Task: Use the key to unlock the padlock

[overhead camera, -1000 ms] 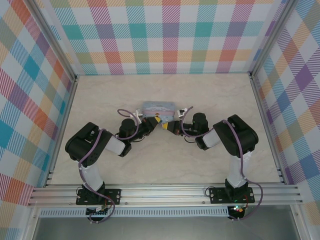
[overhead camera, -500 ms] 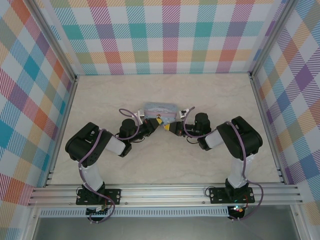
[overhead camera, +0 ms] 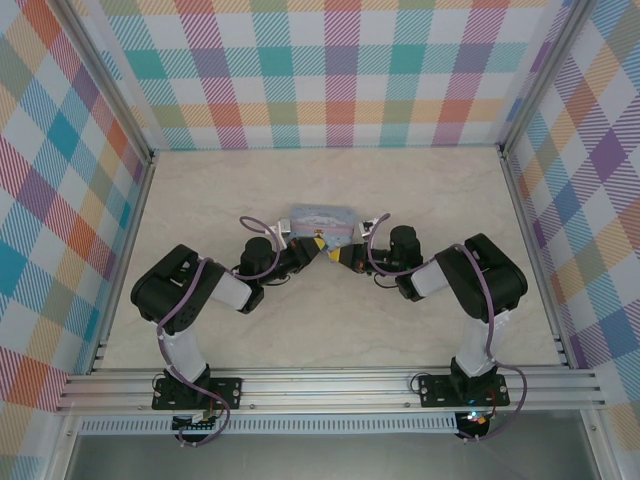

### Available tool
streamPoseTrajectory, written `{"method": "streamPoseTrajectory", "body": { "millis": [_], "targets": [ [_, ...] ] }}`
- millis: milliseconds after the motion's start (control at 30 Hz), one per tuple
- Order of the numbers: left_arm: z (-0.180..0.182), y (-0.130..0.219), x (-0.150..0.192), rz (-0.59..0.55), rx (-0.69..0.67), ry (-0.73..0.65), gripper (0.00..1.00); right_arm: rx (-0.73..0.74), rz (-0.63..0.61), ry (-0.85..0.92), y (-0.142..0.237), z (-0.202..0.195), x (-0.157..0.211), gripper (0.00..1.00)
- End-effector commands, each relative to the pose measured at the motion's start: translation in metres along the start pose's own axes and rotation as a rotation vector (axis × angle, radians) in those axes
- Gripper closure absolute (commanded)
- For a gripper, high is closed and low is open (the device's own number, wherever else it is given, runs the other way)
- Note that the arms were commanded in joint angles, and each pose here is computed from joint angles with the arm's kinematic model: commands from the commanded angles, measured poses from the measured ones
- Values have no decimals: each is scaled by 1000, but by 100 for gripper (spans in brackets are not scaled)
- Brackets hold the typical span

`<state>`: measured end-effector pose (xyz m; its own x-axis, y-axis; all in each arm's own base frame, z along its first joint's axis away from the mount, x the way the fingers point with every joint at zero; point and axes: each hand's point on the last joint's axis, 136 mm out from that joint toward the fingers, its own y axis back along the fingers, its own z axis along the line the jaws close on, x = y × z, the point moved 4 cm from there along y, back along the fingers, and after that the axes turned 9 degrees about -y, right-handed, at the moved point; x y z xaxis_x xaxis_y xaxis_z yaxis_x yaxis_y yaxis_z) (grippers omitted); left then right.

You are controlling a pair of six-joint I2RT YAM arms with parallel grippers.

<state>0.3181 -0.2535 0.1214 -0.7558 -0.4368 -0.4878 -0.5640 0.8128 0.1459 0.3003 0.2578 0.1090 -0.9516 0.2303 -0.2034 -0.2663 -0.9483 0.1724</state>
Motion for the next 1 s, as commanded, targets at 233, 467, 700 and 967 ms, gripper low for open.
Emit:
{"method": "streamPoseTrajectory", "body": {
  "millis": [233,467,700,967],
  "targets": [
    [-33,-2,24,152,125,8,100,-37,-114,158,-1,28,-28,98],
    [-31,2,22,133,104,16,100,-49,-127,159,5,24,-31,98],
    [-29,-2,11,61,85,34,100,-21,-94,118,7,13,-9,99],
    [-24,-3,7,28,61,39,100,-3,-78,97,8,6,3,99]
  ]
}}
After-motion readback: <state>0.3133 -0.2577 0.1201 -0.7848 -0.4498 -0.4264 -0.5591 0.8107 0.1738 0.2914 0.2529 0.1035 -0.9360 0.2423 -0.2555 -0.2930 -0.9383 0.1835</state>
